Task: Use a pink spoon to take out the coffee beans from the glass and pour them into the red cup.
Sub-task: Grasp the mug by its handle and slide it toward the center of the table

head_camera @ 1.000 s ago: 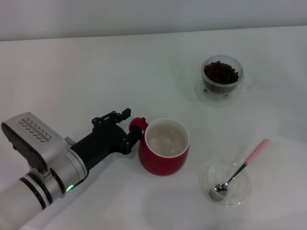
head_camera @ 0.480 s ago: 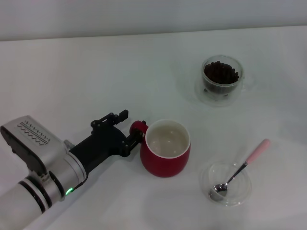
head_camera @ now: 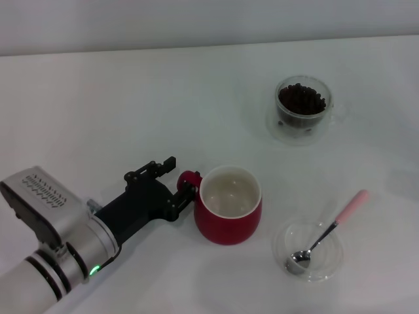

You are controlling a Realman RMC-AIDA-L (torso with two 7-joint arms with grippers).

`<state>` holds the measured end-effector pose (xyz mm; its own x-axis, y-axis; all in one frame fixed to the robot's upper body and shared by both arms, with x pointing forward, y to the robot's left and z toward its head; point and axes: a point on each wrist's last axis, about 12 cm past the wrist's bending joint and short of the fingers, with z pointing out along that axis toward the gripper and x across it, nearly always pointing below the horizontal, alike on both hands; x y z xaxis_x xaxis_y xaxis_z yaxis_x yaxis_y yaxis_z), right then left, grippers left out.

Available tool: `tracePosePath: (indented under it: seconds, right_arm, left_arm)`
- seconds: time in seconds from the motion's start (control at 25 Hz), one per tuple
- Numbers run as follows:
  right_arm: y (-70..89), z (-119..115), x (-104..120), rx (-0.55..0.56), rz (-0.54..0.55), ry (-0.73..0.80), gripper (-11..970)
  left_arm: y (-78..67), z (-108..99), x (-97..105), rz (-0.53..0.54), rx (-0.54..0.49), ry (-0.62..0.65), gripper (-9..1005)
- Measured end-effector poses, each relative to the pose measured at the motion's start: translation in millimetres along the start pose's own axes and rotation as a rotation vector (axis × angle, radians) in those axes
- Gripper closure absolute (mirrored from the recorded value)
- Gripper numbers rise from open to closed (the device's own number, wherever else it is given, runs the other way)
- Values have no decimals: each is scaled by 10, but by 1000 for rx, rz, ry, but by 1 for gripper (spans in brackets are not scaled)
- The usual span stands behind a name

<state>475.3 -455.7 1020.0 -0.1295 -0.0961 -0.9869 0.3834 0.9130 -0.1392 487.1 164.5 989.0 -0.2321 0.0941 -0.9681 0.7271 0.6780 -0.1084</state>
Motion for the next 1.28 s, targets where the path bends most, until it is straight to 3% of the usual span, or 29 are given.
tracePosePath:
  seconds: [0.72, 0.88, 1.28]
  right_arm:
    - [-23, -25, 18, 3, -3, 5, 196]
    - [-26, -24, 15, 4, -4, 4, 198]
    - [-46, -30, 15, 8, -8, 4, 203]
  left_arm:
    - [-25, -34, 40, -38, -26, 0, 302]
    - [-63, -63, 68, -44, -20, 1, 239]
    - [-226, -225, 193, -51, 26, 1, 238]
